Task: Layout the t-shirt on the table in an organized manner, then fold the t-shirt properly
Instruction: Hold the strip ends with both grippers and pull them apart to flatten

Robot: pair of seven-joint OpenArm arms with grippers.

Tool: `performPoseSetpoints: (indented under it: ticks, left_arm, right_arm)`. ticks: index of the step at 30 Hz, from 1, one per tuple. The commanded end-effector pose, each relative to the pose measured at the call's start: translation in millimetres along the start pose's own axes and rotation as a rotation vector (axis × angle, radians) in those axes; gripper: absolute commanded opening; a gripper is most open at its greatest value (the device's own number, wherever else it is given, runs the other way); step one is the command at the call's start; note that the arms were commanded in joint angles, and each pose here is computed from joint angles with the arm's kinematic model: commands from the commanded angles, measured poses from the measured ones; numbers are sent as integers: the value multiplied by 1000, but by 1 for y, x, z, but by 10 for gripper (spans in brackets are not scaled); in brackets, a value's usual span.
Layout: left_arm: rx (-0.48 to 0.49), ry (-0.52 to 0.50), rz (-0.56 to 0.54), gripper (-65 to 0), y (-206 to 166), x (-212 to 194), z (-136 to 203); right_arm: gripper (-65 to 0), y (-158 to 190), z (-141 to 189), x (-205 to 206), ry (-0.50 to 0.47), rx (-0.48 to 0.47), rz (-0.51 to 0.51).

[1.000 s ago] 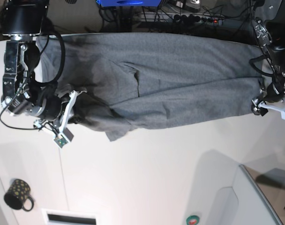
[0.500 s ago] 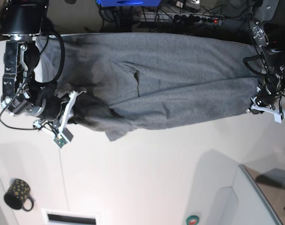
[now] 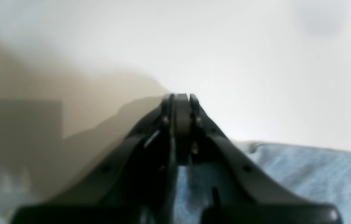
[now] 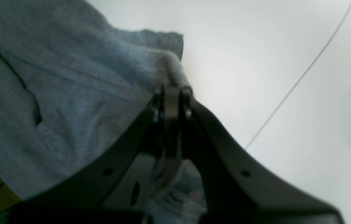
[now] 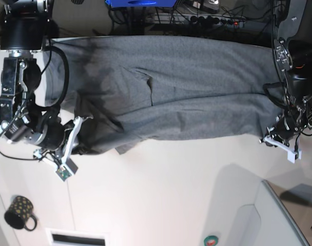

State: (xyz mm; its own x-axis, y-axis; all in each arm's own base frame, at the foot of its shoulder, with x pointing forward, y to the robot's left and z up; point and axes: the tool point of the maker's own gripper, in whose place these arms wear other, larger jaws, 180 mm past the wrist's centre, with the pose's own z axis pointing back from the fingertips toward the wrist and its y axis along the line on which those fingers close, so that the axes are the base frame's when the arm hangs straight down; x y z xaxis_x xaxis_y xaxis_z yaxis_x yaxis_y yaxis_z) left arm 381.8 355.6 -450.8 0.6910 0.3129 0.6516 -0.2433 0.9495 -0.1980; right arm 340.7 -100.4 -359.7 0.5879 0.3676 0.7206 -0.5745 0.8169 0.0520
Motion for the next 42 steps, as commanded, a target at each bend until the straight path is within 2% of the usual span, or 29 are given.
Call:
performPoseSetpoints:
  ticks: [1,4,10,22,25,33,38,42]
  left_arm:
    - [3,-96,-17,-650,4,41,9]
    - [-8,-160,-59,-650,-6,67,15]
    - [-28,-238,-105,-650,-23,96,24]
    - [-80,-316,-119,-650,-56,125,29]
    - [-81,-314,-118,-650,-57,124,28]
    - [-76,-293,-120,-650,-53,112,26]
    - [-64,-250,-146,-650,-45,82,26]
    - [-45,-206,-160,-650,-32,56,27]
  right_arm:
    - [-644,-9,4,23,-61,-12,20]
    - [-644,-25,-1,31,-57,-22,17]
    - [-644,-53,-18,33,-89,-15,-54]
    - [-644,-96,-27,20,-141,-41,-155]
    - [-644,-93,-32,13,-148,-30,-173]
    - [-644,-72,-48,20,-135,26,-111]
    - [-644,-62,-51,-10,-88,39,-143]
    - [-644,-60,-46,-50,20,38,-155]
